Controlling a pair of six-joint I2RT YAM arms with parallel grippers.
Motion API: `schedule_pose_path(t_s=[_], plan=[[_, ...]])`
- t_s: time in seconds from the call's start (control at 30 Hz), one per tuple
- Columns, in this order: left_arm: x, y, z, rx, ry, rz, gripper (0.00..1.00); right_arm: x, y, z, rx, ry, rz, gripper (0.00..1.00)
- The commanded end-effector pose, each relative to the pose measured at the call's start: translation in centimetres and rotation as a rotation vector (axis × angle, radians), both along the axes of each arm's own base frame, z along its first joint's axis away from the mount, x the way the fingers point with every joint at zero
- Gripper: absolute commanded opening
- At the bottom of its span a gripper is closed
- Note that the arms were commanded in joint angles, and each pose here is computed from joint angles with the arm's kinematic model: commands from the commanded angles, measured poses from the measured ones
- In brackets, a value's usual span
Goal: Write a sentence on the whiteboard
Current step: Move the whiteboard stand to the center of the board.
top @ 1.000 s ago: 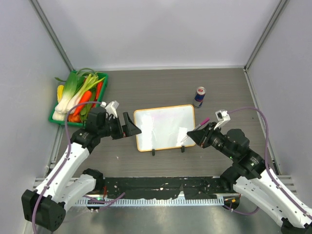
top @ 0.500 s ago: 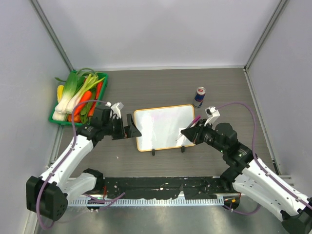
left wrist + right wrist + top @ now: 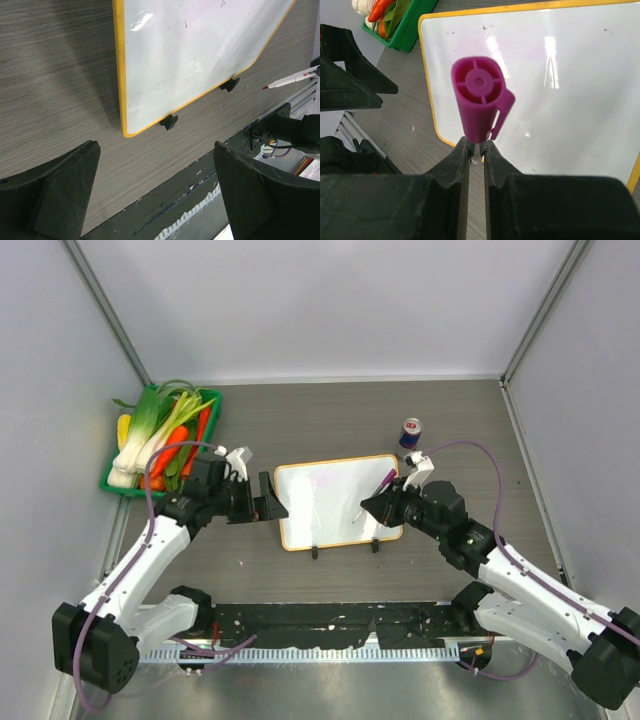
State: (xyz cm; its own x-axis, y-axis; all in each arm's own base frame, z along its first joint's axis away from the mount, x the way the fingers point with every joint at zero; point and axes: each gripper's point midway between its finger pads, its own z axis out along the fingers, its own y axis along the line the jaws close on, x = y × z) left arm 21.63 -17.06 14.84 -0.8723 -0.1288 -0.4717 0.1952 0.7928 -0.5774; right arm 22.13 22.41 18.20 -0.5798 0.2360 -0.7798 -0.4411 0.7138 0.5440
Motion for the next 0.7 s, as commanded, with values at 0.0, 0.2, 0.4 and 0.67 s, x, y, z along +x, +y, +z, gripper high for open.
schedule_pose_path(t_s=[0.0,0.2,0.4,0.67], plan=[[0.3,-0.1,1.7,-0.021,-0.081,-0.018,0.99,1.6,1.1,4.4,0.080,-0.122,-0.007,0.01],[-0.3,-1.4,-0.4,0.034,-0.022,-0.024,0.92,2.2,1.1,5.1,0.096,-0.140,-0.031,0.01],[-2.0,-3.9,-3.5,0.102,0.025,-0.062,0.79,2.7,0.9,4.9,0.078,-0.141,-0.053,0.01],[-2.7,-5.3,-3.9,0.053,-0.008,-0.033,0.71,3.2,1.5,4.4,0.070,-0.135,-0.038,0.01]])
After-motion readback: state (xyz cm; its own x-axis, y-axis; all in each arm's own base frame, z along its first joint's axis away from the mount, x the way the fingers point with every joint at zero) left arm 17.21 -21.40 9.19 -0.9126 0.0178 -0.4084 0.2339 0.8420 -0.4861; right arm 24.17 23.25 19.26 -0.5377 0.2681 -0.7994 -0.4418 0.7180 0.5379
